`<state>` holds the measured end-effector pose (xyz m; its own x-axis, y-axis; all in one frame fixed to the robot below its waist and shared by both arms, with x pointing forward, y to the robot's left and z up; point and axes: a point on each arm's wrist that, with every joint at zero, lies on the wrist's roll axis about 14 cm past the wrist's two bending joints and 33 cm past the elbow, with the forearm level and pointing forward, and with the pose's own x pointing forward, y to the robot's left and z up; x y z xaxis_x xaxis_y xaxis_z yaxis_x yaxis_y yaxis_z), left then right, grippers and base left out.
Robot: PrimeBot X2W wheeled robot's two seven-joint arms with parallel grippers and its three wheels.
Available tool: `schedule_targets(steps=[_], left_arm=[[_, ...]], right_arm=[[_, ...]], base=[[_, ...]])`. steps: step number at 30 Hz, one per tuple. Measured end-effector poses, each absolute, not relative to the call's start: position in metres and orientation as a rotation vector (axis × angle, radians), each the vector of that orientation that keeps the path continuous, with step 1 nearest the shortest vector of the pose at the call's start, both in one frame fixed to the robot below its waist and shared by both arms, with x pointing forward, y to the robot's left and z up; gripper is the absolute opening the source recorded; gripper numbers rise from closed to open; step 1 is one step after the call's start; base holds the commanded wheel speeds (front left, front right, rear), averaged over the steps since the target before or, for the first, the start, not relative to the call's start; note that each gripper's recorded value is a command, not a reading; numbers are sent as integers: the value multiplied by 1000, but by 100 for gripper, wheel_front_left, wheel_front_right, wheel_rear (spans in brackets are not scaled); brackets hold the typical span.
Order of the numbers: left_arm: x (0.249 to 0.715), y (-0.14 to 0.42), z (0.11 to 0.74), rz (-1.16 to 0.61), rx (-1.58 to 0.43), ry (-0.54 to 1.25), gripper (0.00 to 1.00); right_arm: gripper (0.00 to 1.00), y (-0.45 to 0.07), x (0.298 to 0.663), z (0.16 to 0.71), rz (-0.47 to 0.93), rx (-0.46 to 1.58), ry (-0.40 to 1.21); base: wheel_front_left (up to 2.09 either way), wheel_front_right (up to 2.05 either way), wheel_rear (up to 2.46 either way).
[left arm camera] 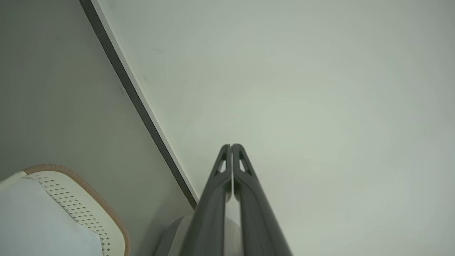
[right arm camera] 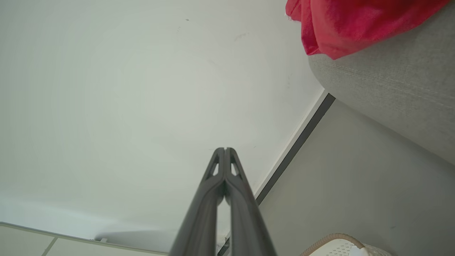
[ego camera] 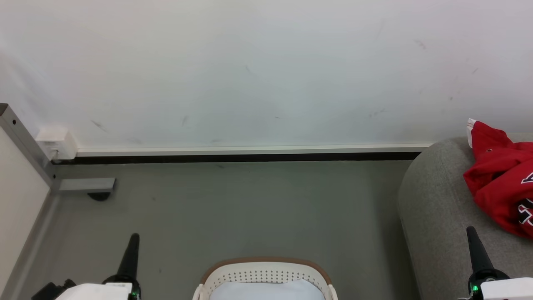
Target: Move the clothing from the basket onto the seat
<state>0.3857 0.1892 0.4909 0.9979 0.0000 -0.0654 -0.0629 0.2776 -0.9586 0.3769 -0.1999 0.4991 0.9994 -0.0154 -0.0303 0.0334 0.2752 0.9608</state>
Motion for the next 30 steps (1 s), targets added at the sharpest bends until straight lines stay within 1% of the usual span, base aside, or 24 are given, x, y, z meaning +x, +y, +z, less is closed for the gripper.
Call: schedule_targets(steps=[30], left_arm=[[388,196,501,19,-1506,24,0]], right_arm=[[0,-199,386,504,-12,1509,9]], base=[[0,0,0]])
